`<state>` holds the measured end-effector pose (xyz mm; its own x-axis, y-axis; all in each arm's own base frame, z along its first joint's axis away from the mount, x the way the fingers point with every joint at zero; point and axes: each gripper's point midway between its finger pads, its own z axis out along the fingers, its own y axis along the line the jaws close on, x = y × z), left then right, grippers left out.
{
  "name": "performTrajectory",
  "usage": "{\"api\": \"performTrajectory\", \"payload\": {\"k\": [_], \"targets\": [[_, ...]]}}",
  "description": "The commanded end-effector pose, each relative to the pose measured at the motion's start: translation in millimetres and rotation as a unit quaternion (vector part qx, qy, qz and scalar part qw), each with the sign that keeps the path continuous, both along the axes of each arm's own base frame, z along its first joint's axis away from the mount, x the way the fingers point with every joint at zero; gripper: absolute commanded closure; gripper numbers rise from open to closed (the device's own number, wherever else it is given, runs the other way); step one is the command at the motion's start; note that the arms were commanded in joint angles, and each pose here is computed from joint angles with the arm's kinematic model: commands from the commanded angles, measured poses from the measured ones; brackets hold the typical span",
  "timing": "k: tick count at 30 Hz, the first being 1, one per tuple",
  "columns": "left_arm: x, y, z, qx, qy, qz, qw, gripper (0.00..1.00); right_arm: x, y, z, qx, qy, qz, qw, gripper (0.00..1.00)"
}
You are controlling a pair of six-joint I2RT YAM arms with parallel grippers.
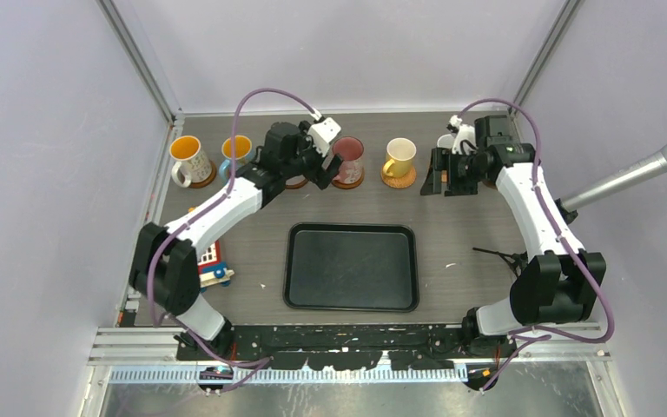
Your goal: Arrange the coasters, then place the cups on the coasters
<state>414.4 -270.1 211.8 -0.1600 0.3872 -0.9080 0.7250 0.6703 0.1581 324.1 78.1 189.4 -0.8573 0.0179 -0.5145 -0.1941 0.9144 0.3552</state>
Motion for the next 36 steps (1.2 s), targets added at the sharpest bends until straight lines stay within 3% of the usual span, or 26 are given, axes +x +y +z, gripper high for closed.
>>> {"api": "performTrajectory", "payload": {"k": [1, 5, 9, 14, 20, 36], "targets": [[-50.6, 8.4, 4.6, 0.032, 0.010, -0.085, 0.996, 0.15, -4.1, 21.1, -7.4, -0.012, -0.024, 0.051, 0.998, 0.27], [-109.8, 15.3, -20.6, 0.060, 0.029, -0.195, 0.979, 0.18, -10.6, 42.2, -32.3, -0.058, -0.045, 0.106, 0.992, 0.27], [-128.4, 34.4, -51.1, 0.094, 0.040, -0.191, 0.976, 0.21, -11.0, 50.3, -60.0, -0.104, -0.060, 0.134, 0.984, 0.27], [-140.0, 46.2, -85.8, 0.124, 0.058, -0.199, 0.970, 0.32, -11.4, 58.5, -89.0, -0.133, -0.056, 0.159, 0.977, 0.27], [-138.0, 48.0, -115.1, 0.143, 0.087, -0.197, 0.966, 0.51, -1.6, 61.3, -113.9, -0.162, -0.042, 0.164, 0.972, 0.28], [-105.2, 51.3, -165.4, 0.188, 0.124, -0.156, 0.962, 0.63, 29.1, 45.2, -153.8, -0.245, -0.026, 0.152, 0.957, 0.30]]}}
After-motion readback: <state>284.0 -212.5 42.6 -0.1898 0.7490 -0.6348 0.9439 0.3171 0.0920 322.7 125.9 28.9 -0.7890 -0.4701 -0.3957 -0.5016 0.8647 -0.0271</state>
